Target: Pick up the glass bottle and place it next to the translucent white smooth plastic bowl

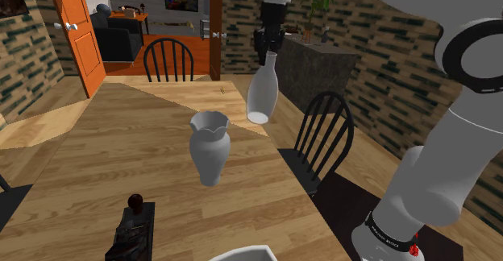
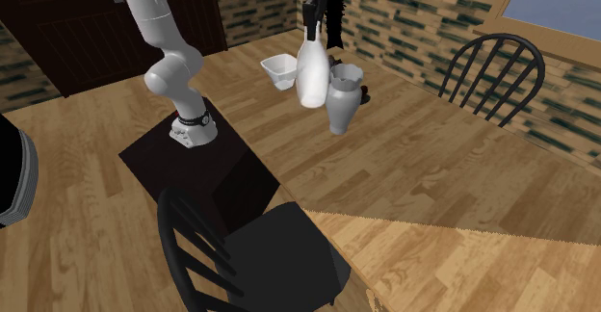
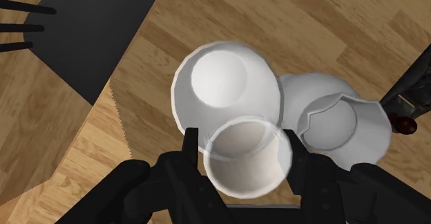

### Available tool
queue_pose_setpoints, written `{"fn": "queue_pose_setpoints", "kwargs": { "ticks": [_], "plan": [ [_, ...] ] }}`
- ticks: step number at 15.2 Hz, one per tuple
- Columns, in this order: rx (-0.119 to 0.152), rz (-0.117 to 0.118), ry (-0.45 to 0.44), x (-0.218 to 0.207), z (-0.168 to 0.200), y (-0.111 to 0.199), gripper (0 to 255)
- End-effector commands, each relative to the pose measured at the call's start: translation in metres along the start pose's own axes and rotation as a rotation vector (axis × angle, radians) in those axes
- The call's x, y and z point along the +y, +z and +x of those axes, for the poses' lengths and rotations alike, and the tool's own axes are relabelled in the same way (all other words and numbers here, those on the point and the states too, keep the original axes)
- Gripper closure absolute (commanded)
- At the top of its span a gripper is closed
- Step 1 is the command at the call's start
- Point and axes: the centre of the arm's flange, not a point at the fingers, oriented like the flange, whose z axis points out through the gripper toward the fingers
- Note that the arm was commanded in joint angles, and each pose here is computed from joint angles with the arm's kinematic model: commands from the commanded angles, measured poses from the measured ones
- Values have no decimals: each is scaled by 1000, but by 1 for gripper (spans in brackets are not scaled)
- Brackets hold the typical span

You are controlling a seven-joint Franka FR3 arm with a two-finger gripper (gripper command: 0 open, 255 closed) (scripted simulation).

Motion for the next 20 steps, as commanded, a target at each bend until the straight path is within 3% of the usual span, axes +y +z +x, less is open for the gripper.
{"fn": "queue_pose_setpoints", "kwargs": {
  "ticks": [1, 20],
  "plan": [
    [0, -1, 1, -20, -17, -4, 255],
    [0, -1, 1, -204, -179, -57, 255]
  ]
}}
